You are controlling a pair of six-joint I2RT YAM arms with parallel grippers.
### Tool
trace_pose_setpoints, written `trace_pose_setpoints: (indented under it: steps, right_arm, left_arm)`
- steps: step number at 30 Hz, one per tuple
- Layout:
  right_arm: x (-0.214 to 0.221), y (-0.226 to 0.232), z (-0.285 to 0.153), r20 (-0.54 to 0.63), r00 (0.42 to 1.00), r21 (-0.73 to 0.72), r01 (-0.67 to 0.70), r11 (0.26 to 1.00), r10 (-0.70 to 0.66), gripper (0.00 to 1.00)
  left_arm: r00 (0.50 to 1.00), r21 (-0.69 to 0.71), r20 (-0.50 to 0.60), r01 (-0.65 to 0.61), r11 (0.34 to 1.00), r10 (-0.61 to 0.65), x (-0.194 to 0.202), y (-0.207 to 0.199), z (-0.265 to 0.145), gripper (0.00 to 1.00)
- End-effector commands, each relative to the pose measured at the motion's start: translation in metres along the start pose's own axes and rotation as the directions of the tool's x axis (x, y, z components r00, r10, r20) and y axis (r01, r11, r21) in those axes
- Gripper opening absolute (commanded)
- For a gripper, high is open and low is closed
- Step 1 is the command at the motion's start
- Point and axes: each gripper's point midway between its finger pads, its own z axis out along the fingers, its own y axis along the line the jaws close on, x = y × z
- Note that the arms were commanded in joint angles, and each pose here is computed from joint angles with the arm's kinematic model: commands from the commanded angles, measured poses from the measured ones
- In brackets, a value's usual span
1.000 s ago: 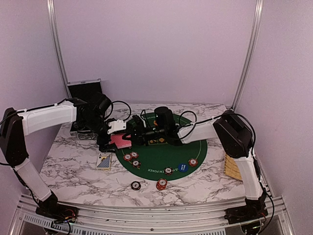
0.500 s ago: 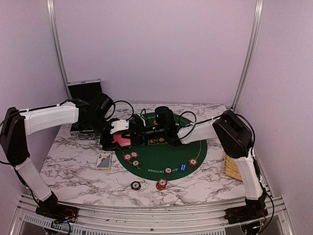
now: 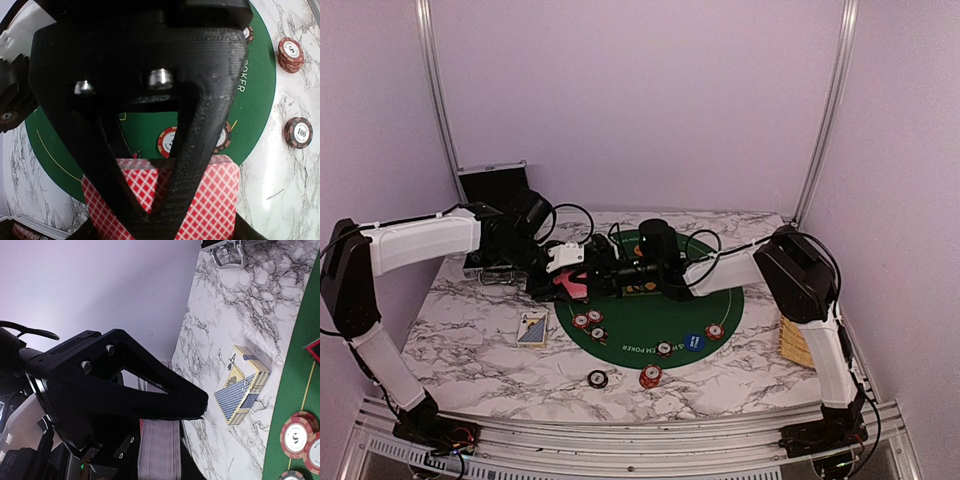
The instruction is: Distribute texas hold em gaming equipment
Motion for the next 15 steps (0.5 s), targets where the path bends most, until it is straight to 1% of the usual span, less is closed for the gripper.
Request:
trace_pose_setpoints:
  steps: [1, 3, 5, 7, 10, 11, 12, 13, 14, 15]
  right_arm:
    - [-0.006, 0.014, 0.001, 0.012, 0.999, -0.038, 0.044, 0.998, -0.043, 0.25]
    - [-0.006, 0.015, 0.002, 0.010, 0.999, -0.039, 0.049, 0.998, -0.048, 0.36]
    - [-0.004, 0.014, 0.003, 0.005, 0.999, -0.039, 0.047, 0.998, -0.047, 0.43]
    - [-0.003, 0.016, 0.005, 0.000, 0.999, -0.044, 0.050, 0.998, -0.050, 0.45]
    - [-0.003, 0.014, 0.007, -0.002, 0.999, -0.045, 0.046, 0.998, -0.046, 0.45]
    - [-0.003, 0.014, 0.009, -0.003, 0.999, -0.046, 0.043, 0.998, -0.043, 0.44]
    - [-0.003, 0.014, 0.010, -0.003, 0.999, -0.049, 0.041, 0.998, -0.041, 0.41]
    - [-0.003, 0.014, 0.011, -0.004, 0.999, -0.053, 0.040, 0.998, -0.040, 0.33]
    - [-0.004, 0.013, 0.012, -0.005, 0.999, -0.052, 0.036, 0.998, -0.037, 0.23]
    - [-0.004, 0.012, 0.013, -0.004, 0.999, -0.050, 0.032, 0.998, -0.032, 0.11]
  left_arm:
    - [1.000, -0.002, 0.006, -0.005, 1.000, 0.005, -0.004, 0.001, -0.001, 0.24]
    - [1.000, -0.004, -0.002, 0.001, 1.000, -0.001, -0.003, 0.002, 0.000, 0.22]
    - [1.000, -0.003, -0.003, 0.005, 1.000, -0.005, -0.003, 0.002, 0.001, 0.22]
    - [1.000, -0.005, 0.002, 0.007, 1.000, -0.007, -0.005, 0.003, 0.000, 0.21]
    - [1.000, -0.014, 0.000, 0.015, 1.000, -0.015, -0.007, 0.007, 0.000, 0.21]
    - [1.000, -0.014, 0.002, 0.019, 1.000, -0.019, -0.008, 0.009, 0.001, 0.22]
    - [1.000, -0.016, 0.005, 0.019, 1.000, -0.019, -0.009, 0.009, 0.000, 0.22]
    - [1.000, -0.017, 0.006, 0.022, 1.000, -0.022, -0.010, 0.010, 0.000, 0.22]
    - [1.000, -0.019, 0.006, 0.024, 1.000, -0.024, -0.010, 0.010, 0.000, 0.23]
    - [1.000, -0.021, 0.009, 0.026, 0.999, -0.026, -0.011, 0.011, -0.001, 0.25]
